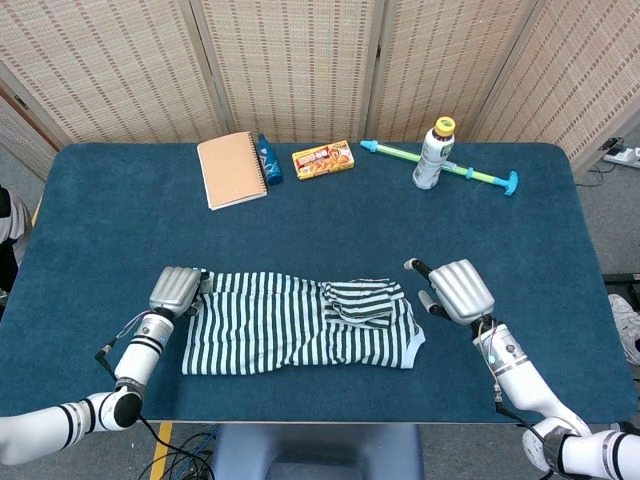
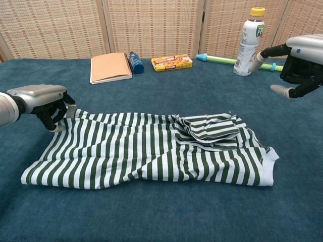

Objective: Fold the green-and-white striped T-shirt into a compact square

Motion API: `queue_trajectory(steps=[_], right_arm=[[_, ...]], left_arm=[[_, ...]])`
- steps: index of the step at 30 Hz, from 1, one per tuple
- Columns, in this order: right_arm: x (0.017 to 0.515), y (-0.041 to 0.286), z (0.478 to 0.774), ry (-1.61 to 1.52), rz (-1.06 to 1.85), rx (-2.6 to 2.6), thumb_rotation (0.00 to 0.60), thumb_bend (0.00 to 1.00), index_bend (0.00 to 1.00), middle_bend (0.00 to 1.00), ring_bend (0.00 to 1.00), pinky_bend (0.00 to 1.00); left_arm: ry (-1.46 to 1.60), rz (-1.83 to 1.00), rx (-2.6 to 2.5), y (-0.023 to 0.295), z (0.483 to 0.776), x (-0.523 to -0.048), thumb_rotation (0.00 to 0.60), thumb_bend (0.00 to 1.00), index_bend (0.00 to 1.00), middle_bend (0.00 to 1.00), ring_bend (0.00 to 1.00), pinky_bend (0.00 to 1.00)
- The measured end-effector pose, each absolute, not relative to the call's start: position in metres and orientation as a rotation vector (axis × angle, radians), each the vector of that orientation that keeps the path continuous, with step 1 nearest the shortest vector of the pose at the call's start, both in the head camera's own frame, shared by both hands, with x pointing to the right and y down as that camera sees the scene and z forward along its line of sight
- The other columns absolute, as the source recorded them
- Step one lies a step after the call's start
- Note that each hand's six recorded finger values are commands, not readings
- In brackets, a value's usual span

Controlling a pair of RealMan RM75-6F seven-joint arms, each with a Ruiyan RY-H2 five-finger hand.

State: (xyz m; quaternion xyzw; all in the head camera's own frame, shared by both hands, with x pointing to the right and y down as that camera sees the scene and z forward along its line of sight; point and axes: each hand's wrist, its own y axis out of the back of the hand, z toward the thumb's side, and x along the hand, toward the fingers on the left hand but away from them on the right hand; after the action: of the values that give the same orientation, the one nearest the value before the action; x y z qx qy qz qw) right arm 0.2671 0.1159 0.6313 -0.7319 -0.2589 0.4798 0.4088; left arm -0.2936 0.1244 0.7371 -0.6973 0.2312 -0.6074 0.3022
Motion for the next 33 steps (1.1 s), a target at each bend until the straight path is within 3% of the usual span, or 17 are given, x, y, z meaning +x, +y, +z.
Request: queue_trajectory(steps=[17, 26, 29, 33], right_arm=[[0.268, 0.114, 0.627, -0.672, 1.199, -1.838, 0.600, 0.46, 0.27, 0.96, 1.00, 1.00], [0.268, 0.114, 0.627, -0.671, 1.201, -1.838, 0.600, 0.46, 0.27, 0.96, 1.00, 1.00], [0.267, 0.114, 0.627, -0.672, 1.200, -1.838, 0.600, 0.46, 0.27, 0.96, 1.00, 1.00], [0.268, 0.115, 0.627, -0.672, 1.202, -1.837, 0.600, 0.46, 0.27, 0.96, 1.00, 1.00]], left_arm=[[0.720, -1.620, -1.780, 0.101, 0.735, -0.296, 0.600, 0.37, 0.64, 0.81, 0.81, 0.94], [0.726, -1.716, -1.725, 0.094, 0.740, -0.307, 0.600, 0.37, 0.56, 0.81, 0.81, 0.94], [0.741, -1.711, -1.724, 0.093, 0.740, -0.307, 0.600, 0.36, 0.45, 0.81, 0.80, 0.94], [0.763, -1.708, -1.710, 0.093, 0.740, -0.310, 0.600, 0.36, 0.12, 0.79, 0.79, 0.94]])
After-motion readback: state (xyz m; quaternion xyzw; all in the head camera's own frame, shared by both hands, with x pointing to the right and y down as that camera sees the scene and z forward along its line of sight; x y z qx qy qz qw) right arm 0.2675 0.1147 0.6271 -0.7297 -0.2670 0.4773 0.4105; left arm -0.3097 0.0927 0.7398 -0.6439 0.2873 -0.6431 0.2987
